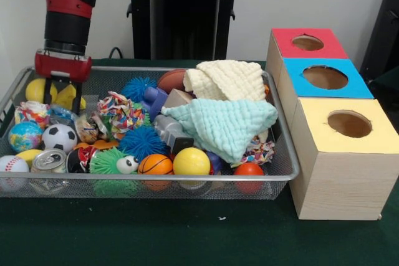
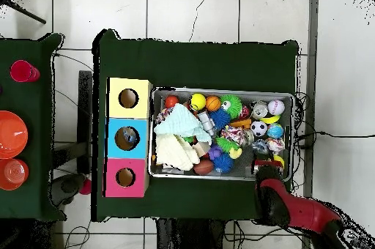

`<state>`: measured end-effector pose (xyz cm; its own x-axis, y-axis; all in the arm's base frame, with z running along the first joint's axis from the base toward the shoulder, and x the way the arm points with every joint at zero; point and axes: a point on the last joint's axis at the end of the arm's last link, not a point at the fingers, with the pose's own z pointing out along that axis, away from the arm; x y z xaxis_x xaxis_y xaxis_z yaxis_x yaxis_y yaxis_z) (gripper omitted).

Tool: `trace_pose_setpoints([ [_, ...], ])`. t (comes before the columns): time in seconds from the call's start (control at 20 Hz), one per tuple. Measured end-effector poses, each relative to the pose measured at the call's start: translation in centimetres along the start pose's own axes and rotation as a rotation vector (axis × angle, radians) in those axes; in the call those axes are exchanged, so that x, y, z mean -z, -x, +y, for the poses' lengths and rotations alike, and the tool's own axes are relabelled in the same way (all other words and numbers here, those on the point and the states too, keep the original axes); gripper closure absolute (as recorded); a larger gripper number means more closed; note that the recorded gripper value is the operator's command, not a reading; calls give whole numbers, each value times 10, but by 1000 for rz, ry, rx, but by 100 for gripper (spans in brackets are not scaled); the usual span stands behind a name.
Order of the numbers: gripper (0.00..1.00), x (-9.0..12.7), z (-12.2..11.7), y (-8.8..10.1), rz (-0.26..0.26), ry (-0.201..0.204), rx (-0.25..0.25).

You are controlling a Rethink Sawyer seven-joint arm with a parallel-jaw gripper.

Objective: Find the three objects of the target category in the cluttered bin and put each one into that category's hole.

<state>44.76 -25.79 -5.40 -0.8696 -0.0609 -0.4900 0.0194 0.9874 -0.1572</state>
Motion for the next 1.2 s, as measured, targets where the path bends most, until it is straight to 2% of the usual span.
trace_pose_setpoints([
  [0.35, 0, -6, 5, -5, -3, 29, -49],
  [0.4, 100, -7, 7, -7, 0, 34, -52],
  [0.65, 100, -13, 23, -16, 40, 71, -59],
  [1.2, 100, -10, 26, -13, 60, 78, -47],
])
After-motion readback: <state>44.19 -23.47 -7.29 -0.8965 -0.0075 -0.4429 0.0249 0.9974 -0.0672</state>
